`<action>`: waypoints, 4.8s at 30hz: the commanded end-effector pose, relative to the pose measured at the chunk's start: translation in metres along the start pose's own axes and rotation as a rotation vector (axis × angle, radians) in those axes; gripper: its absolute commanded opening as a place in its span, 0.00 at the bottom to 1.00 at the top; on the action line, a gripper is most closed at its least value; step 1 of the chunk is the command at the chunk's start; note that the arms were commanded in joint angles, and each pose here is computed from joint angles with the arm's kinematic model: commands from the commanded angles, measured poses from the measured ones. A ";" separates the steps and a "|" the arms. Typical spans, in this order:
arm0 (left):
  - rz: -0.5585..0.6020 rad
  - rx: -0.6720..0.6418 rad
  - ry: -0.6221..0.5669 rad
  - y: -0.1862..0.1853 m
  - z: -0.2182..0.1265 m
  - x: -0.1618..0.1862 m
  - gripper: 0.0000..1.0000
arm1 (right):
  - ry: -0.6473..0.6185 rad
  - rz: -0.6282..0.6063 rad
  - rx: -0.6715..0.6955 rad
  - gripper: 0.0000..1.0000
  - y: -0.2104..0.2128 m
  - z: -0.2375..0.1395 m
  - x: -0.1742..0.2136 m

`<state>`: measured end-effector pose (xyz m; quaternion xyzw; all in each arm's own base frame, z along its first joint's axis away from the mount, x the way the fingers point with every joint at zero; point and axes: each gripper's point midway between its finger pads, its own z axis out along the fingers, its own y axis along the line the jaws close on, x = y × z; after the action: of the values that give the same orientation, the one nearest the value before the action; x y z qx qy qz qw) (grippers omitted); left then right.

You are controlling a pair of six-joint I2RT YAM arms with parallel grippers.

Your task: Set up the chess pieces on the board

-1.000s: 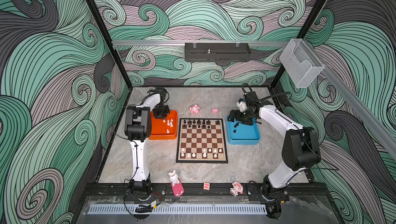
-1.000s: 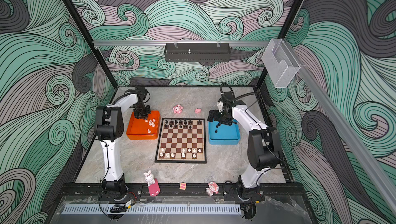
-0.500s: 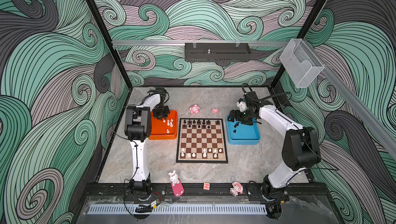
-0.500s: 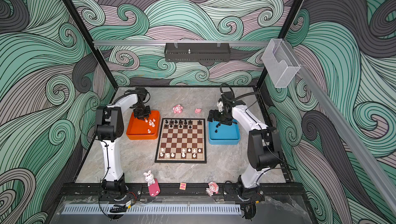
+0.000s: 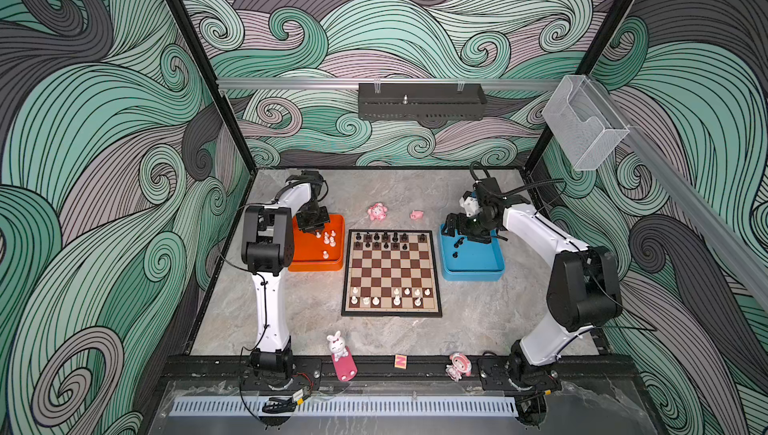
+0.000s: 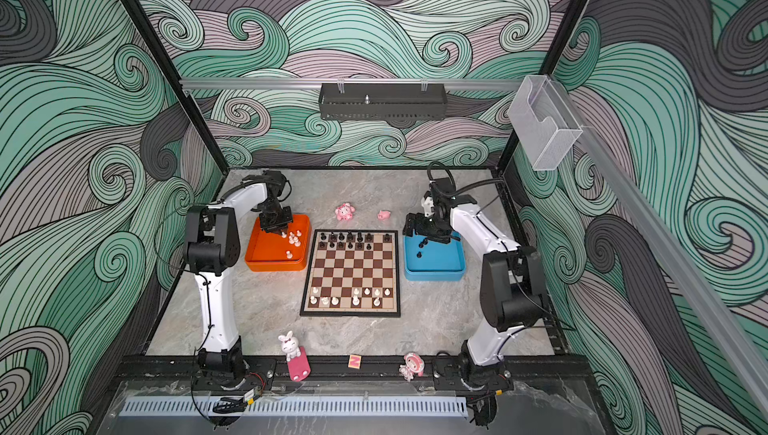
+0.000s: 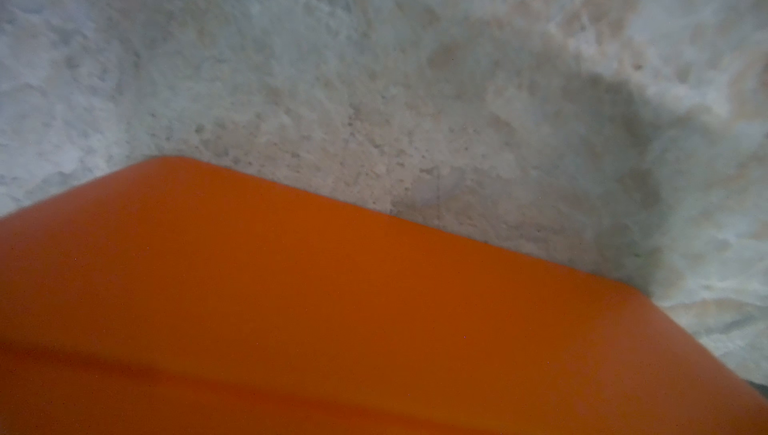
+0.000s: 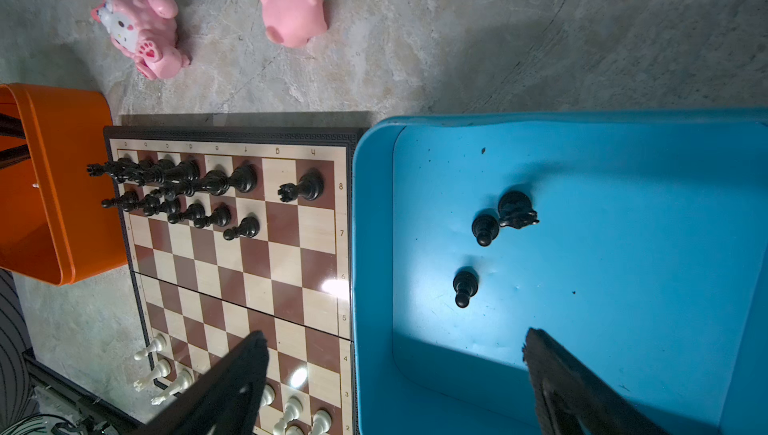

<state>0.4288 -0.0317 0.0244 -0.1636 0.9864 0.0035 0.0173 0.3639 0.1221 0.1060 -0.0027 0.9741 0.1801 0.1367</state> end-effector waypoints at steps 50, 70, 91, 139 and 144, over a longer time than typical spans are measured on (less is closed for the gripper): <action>0.027 -0.025 -0.011 0.000 -0.030 -0.002 0.21 | -0.001 -0.002 -0.024 0.96 -0.001 0.000 -0.005; 0.036 -0.033 0.011 -0.001 -0.014 -0.003 0.20 | 0.012 0.003 -0.023 0.97 -0.003 0.004 -0.004; 0.050 -0.045 0.002 0.000 -0.013 -0.007 0.14 | 0.013 0.006 -0.025 0.97 -0.004 0.004 -0.004; 0.871 0.127 0.032 -0.128 -0.101 0.231 0.11 | -0.066 0.024 -0.037 0.97 -0.010 -0.045 0.028; 0.819 0.052 0.025 -0.114 -0.086 0.233 0.11 | -0.064 0.026 -0.034 0.97 -0.011 -0.045 0.029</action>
<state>0.2401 -0.2261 0.1083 0.2688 0.9619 -0.0504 0.0022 0.3303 0.0993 0.1332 0.0191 0.9659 0.1987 0.1649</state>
